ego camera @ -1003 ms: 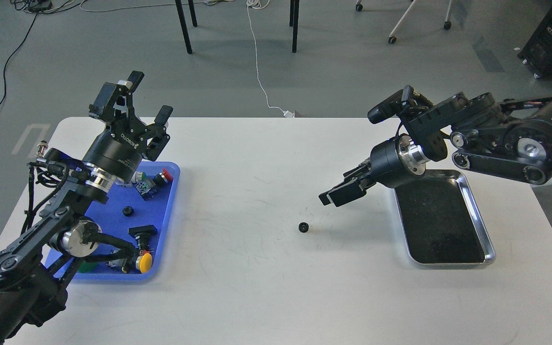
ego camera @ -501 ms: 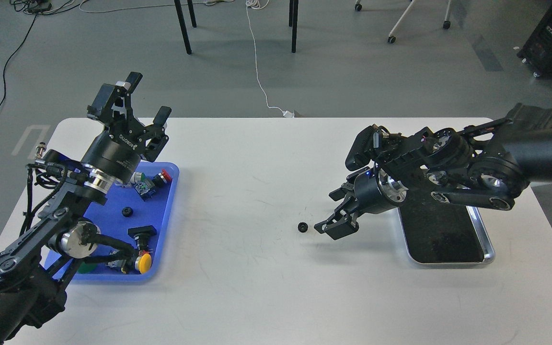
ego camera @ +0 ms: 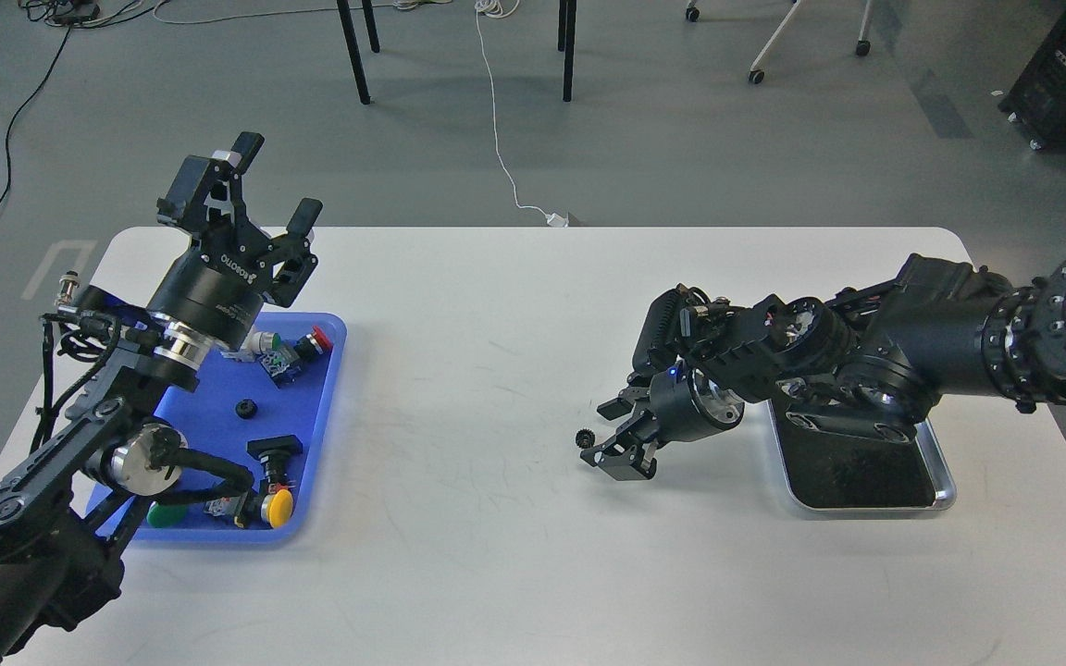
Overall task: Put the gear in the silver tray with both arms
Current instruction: 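Close the right gripper on the black gear and lift it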
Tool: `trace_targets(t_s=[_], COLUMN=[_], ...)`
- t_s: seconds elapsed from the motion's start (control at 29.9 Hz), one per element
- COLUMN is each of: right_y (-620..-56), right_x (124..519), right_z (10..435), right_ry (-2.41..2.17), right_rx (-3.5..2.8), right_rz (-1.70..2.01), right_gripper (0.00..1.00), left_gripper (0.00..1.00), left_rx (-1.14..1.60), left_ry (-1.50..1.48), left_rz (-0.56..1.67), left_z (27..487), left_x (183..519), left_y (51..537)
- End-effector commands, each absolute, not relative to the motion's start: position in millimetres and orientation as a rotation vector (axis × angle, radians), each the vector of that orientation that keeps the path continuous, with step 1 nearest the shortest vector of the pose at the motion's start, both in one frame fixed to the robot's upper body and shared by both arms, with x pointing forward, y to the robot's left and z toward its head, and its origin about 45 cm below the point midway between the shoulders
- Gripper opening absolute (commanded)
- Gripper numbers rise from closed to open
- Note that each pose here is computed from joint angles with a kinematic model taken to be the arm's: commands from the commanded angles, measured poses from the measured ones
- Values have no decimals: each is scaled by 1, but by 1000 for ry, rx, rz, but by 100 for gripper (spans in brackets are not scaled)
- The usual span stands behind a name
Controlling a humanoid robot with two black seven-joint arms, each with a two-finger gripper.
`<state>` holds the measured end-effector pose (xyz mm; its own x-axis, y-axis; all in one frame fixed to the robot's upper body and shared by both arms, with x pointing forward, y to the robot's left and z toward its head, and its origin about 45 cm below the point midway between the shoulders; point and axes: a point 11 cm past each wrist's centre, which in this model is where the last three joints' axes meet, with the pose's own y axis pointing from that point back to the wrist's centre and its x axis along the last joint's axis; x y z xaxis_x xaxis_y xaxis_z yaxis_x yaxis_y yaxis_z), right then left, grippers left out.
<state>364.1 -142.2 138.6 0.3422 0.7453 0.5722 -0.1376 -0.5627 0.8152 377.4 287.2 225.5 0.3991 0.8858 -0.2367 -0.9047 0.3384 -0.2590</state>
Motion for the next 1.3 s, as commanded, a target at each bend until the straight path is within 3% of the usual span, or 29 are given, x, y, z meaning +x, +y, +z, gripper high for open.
trace_targets(t_s=[0.0,0.6,0.74,0.84,1.0,1.27], right_y=[-144,-126,-128,-129,-135,-146], right_x=[365,364,364,365,367,371], right_z=[135,123,122,122,120,124], right_ry=[520,514,515,512,512,486], right_rx=[1779,1780,1776,1774,1759,1755], right_rz=[1352,1412,1409,1406,1399,1384], right_gripper=[48,48,35,33,19,15], left_gripper=[98,98,98,98,98,98], left_rx=[-377,-382,-381,-381,-380,-377], left_ry=[58,60,61,61,59,58], left_rz=[1167,1169,1168,1168,1168,1168], left_z=[225,224,224,224,225,225], left_x=[377,377,376,376,377,377], left_y=[287,286,286,286,287,288])
